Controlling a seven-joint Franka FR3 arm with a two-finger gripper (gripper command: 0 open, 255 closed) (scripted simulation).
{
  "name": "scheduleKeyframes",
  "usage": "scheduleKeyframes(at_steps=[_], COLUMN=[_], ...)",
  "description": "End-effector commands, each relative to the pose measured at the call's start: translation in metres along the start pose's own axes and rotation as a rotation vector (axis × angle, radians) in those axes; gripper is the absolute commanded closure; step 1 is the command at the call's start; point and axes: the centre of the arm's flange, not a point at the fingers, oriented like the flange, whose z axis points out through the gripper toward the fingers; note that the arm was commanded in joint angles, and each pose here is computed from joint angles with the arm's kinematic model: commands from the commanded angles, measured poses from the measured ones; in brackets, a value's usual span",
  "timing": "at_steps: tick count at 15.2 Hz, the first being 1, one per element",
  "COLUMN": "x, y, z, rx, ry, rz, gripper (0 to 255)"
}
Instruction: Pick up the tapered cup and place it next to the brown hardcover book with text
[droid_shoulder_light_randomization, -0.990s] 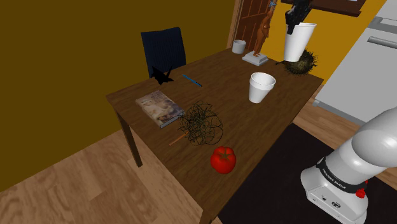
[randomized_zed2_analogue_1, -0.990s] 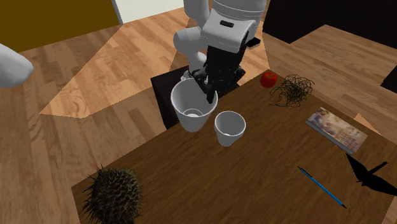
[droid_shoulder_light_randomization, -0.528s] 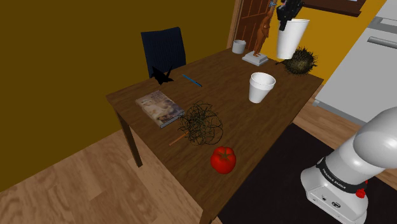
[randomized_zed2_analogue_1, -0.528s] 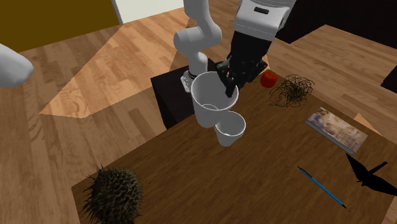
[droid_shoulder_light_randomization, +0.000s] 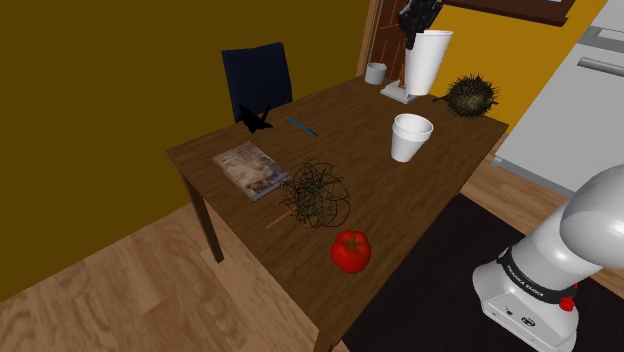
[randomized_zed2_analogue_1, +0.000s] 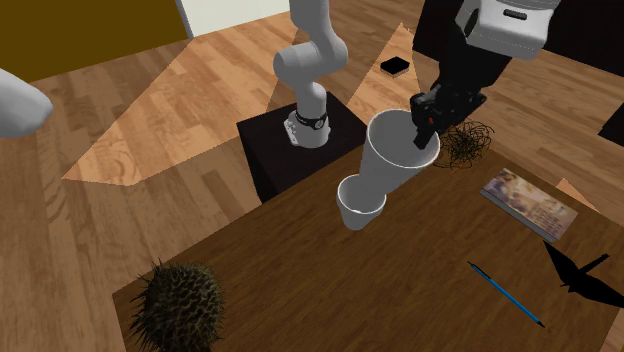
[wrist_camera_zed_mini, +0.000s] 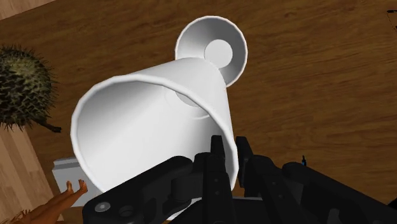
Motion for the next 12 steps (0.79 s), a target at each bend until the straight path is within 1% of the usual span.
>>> scheduleKeyframes(at_steps=[1, 12], x=[0.004, 0.040], y=[-0.028, -0.167], z=[-0.006, -0.027], rx=[0.000, 0.000], ry=[0.000, 0.000], rz=[0.001, 0.001], gripper=[255, 255])
